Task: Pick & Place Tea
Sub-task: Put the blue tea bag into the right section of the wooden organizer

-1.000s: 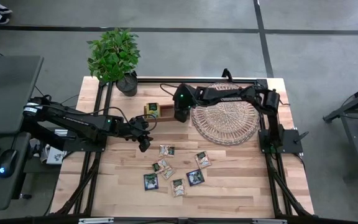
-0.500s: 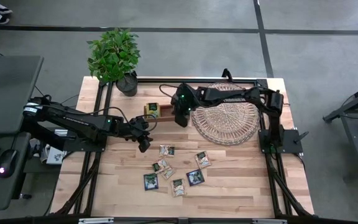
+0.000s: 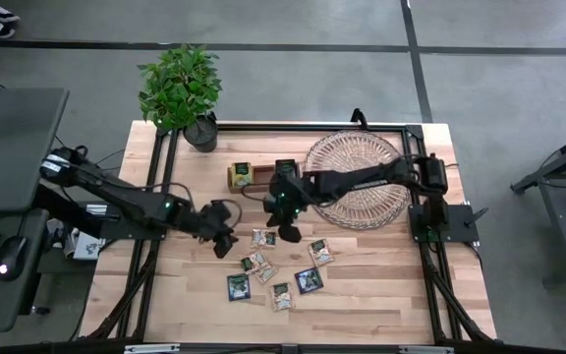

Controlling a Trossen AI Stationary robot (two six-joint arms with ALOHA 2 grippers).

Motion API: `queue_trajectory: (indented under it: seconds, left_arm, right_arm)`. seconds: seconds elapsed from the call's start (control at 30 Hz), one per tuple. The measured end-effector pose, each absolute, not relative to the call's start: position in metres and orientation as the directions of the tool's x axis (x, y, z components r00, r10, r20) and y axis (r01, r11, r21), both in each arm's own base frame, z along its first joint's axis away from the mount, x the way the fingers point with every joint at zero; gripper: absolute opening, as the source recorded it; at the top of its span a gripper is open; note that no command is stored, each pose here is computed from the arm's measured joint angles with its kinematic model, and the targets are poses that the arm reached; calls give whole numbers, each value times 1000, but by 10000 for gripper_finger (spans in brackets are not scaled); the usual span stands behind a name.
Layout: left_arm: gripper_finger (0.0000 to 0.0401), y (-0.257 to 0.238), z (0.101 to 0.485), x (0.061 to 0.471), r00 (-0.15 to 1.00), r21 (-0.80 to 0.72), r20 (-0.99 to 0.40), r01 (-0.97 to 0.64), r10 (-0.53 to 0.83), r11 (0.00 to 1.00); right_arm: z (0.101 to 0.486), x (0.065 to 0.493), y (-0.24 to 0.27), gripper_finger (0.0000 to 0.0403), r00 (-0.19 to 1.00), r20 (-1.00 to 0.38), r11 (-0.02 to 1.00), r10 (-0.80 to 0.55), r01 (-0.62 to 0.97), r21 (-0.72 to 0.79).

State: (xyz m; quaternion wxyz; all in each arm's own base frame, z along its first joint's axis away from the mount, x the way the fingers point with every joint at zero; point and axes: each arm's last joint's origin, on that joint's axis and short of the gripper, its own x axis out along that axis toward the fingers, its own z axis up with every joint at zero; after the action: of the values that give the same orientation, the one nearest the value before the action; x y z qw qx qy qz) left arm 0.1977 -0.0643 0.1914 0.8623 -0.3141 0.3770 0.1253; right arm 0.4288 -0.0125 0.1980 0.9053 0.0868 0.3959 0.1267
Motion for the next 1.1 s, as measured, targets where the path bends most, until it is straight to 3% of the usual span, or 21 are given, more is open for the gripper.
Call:
queue_trajectory:
  seconds: [0.13,0.3,0.57,0.73,1.1]
  left_arm:
    - [184,-91,192,187,708,-509,-706,-476,-31,717]
    - [184,-122,189,176,723,-573,-683,-448,-98,687]
    - [184,-141,163,177,580,-550,-794,-559,-181,620]
    - [184,-150,164,188,567,-533,-801,-531,-192,659]
    - [184,-159,158,220,500,-412,-843,-367,-196,834]
  right_arm:
    - [193,424,-4,0,597,-741,951,306,-158,266]
    - [182,404,4,0,392,-846,930,362,-212,300]
    - [146,359,30,0,210,-891,906,401,-235,352]
    - [140,325,53,0,242,-891,916,384,-223,334]
    - [157,250,72,0,461,-818,937,344,-111,331]
